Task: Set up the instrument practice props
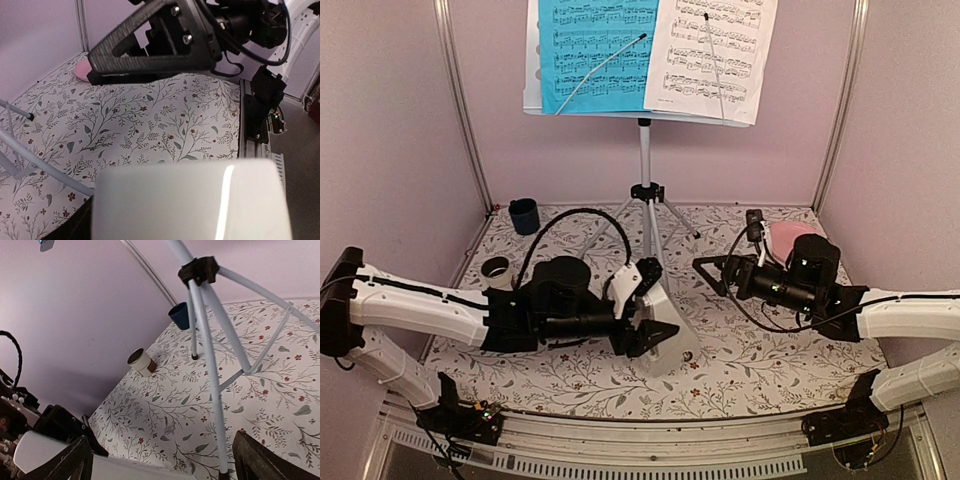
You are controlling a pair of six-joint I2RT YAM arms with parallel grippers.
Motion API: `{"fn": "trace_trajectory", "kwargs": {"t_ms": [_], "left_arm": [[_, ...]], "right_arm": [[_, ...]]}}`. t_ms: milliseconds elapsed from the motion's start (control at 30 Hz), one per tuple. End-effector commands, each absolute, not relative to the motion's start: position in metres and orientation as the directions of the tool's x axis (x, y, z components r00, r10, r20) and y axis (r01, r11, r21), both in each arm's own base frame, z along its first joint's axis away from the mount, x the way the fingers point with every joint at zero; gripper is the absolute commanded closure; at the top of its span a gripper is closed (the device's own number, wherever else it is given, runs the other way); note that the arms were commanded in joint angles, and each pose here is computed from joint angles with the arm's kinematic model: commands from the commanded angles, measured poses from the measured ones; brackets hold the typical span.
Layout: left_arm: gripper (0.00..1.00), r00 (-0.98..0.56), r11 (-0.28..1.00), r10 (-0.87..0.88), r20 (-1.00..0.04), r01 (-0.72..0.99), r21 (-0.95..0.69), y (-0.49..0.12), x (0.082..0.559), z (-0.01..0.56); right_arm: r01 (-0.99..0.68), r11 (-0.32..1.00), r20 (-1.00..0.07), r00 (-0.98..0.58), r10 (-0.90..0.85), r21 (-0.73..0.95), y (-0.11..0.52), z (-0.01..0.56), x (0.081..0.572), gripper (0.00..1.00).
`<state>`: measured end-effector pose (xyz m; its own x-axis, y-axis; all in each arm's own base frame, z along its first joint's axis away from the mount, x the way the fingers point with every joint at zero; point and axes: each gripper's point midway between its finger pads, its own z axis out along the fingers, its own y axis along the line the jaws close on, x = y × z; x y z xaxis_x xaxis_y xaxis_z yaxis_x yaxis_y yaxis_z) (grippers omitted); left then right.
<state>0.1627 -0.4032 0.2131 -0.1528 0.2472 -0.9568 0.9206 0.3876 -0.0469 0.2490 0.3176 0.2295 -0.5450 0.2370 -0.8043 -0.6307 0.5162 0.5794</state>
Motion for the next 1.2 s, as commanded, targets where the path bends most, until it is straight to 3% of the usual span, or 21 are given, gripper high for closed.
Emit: {"fn": "trace_trajectory", "kwargs": {"t_ms": [0,433,533,733,867,1033,1167], "left_arm": [[0.86,-0.143,0.364,0.115,-0.983,0.927,-0.093,-0.453,0.172,0.252],[0.79,-0.271,0.465,0.271,-0.924,0.877,-0.121,-0.533,0.209,0.175],[0.64,-0.27,0.466,0.284,-0.92,0.877,-0.114,-0.539,0.21,0.17],[0.2,-0.261,0.444,0.289,-0.921,0.889,-0.112,-0.538,0.206,0.168],[0.04,-0.226,0.403,0.232,-0.946,0.908,-0.118,-0.527,0.195,0.186],[0.03,-0.144,0.384,0.147,-0.979,0.92,-0.078,-0.496,0.189,0.214],[0.12,-0.114,0.346,0.123,-0.986,0.936,-0.065,-0.479,0.185,0.22]], "right_arm": [[-0.532,0.611,-0.788,-0.548,0.281,0.587,0.27,0.226,0.261,0.01],[-0.457,0.677,-0.784,-0.541,0.303,0.577,0.227,0.239,0.252,0.01],[-0.465,0.682,-0.788,-0.549,0.279,0.565,0.228,0.239,0.25,0.01],[-0.474,0.68,-0.781,-0.577,0.239,0.559,0.233,0.235,0.249,0.01],[-0.485,0.67,-0.772,-0.598,0.214,0.561,0.239,0.232,0.247,0.01],[-0.516,0.629,-0.742,-0.654,0.15,0.582,0.258,0.222,0.244,0.01],[-0.499,0.62,-0.708,-0.694,0.134,0.606,0.265,0.211,0.245,0.03]]}}
